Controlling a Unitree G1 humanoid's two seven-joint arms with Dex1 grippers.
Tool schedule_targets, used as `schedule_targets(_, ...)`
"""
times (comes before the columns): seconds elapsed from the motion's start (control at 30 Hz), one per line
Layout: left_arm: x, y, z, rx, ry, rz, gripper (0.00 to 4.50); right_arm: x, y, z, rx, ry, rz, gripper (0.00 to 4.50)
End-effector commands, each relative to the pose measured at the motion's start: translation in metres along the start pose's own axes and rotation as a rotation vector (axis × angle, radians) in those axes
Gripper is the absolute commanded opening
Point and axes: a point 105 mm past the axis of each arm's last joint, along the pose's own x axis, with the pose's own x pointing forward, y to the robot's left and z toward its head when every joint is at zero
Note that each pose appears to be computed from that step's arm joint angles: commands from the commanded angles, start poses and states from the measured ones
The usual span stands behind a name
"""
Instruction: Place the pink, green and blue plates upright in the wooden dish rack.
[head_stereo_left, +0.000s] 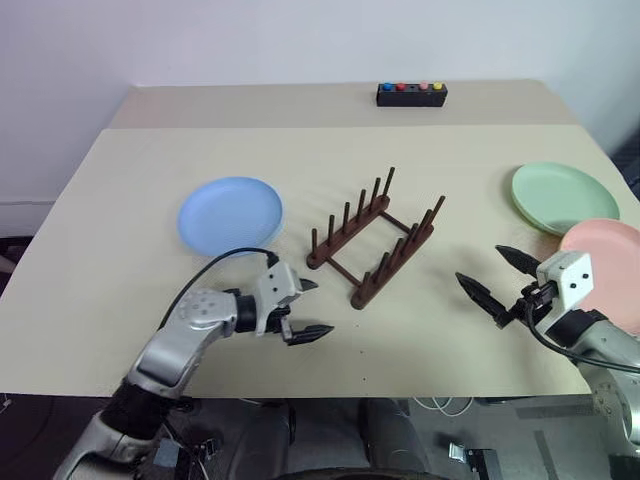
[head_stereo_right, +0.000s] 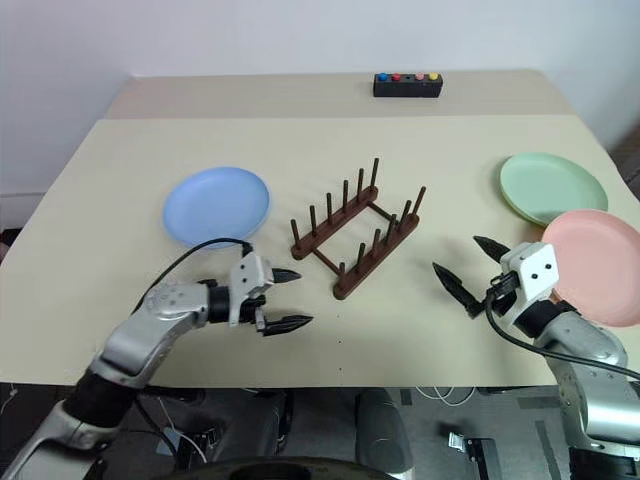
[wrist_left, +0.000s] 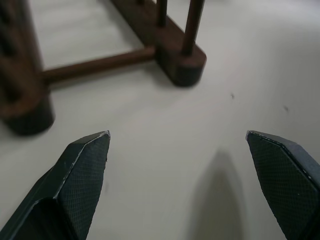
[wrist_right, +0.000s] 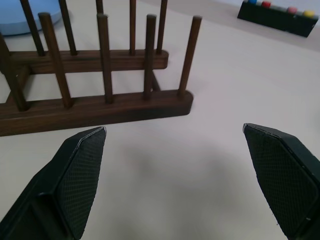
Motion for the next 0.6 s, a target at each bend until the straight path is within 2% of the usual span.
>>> schedule_targets(0.03, 0.016, -0.008, 0.002, 0.011, -0.002, -0.040, 4.50, 0.000, 0.003, 0.016, -0.023, -0.055, -0.020, 4.47)
schedule_targets(0.2, 0.034, -0.006, -0.001, 0.003, 0.024, -0.011, 4.50, -0.008, 0.010, 0.015, 0.008, -0.032, 0.014, 4.47)
schedule_targets(0.43, 0.038, 0.000, -0.005, 0.007, 0.036, 0.044, 4.50, -0.034, 0.044, -0.004, 0.023, 0.194, 0.289, 4.47)
schedule_targets(0.6, 0.040, 0.001, -0.005, -0.002, 0.028, 0.065, 4.50, -0.029, 0.046, -0.001, -0.013, 0.189, 0.305, 4.47)
